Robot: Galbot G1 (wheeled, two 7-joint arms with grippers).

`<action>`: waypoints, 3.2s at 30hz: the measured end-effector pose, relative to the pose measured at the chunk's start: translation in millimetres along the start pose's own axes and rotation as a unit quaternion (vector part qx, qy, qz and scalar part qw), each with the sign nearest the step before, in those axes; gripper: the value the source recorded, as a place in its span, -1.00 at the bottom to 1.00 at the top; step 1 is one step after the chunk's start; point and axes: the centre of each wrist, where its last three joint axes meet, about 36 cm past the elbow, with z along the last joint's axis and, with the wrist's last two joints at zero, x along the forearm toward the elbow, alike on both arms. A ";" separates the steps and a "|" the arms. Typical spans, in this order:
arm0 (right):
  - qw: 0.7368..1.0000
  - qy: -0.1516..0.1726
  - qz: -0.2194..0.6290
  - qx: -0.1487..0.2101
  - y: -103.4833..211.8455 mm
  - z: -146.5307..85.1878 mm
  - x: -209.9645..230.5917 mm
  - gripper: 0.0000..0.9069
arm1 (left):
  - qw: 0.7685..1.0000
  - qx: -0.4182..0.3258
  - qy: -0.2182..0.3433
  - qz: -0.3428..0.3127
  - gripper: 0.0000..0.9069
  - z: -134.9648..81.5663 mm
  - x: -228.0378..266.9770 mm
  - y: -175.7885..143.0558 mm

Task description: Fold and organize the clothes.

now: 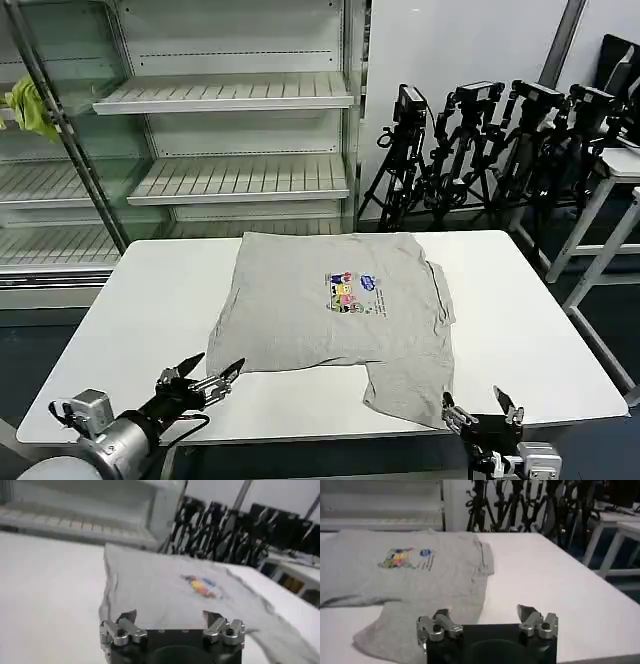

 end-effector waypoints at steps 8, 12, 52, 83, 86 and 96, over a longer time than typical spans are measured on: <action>1.000 0.011 -0.002 -0.002 4.3 8.4 -10.5 1.00 | 0.999 0.004 0.029 -0.015 1.00 15.0 -23.1 20.6; 1.000 0.015 -0.003 -0.002 5.9 11.5 -14.2 1.00 | 0.999 0.003 0.036 -0.023 1.00 17.5 -30.4 29.8; 1.000 0.018 -0.020 -0.005 13.9 25.8 -6.4 -1.00 | 0.999 -0.004 0.045 -0.028 0.00 28.0 -32.8 29.6; 1.000 -0.001 -0.017 -0.001 7.9 17.7 5.4 -1.00 | 0.999 -0.016 0.031 -0.020 -0.89 21.0 -27.0 26.5; 1.000 -0.001 -0.018 0.000 6.8 15.3 9.3 -1.00 | 0.999 -0.020 0.030 -0.020 -0.89 19.1 -23.7 25.2; 1.000 0.000 -0.019 0.009 -1.0 4.7 27.0 -1.00 | 0.999 -0.035 0.032 -0.016 -0.89 10.8 -5.8 20.2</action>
